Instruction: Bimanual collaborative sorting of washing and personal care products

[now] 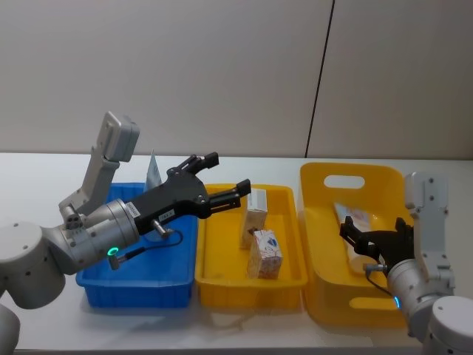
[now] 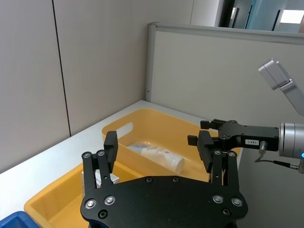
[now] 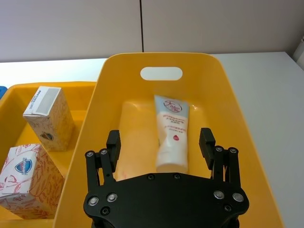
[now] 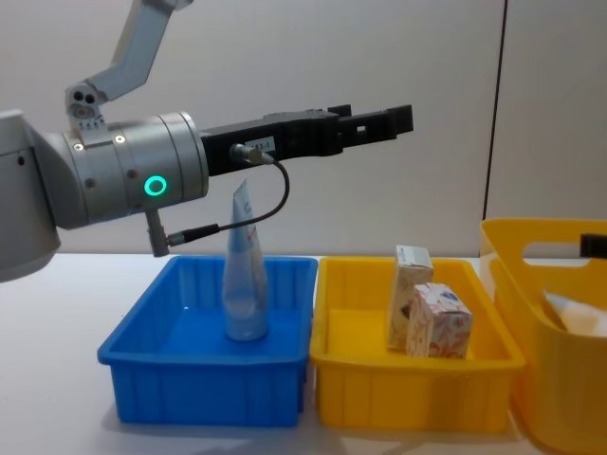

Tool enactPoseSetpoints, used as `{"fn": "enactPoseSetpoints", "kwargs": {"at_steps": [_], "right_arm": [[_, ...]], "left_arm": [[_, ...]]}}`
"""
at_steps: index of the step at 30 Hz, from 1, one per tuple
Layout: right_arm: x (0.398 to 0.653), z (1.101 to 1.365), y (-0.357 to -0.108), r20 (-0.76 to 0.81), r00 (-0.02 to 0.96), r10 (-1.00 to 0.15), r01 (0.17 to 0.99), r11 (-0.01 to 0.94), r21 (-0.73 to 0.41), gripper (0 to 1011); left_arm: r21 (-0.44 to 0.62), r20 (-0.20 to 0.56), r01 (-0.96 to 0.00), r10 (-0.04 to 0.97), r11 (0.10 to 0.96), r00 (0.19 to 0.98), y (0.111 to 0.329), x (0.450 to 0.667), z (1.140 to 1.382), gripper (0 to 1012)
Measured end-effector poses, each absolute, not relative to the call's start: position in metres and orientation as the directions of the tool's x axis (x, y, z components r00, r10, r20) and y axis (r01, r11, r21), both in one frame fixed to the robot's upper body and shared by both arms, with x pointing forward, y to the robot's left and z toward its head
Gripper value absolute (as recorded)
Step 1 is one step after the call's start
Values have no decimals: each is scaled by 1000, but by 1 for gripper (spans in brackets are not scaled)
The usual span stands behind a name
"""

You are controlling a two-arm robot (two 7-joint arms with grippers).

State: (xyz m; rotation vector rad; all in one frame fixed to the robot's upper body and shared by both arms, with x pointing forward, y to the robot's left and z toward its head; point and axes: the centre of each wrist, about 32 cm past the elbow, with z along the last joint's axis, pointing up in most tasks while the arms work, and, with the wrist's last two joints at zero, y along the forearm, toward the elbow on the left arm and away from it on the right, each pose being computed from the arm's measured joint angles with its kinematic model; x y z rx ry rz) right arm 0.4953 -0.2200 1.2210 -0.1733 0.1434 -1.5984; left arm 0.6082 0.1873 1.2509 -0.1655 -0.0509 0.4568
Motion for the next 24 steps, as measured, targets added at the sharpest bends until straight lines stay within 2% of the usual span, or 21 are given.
{"fn": "enactPoseSetpoints", "kwargs": {"at_steps": [10,24], "right_arm": [[493,1225,-221,-5,1,-1000,988,2,-152,1003],[485,1243,-227,-84,120,-989,993,119,17,1003]], "left_arm": [[-170,12,-435,443,884,897,187,608,1251,1001],[-164,13,-452,461,877,888,188,605,1249,1001]]}}
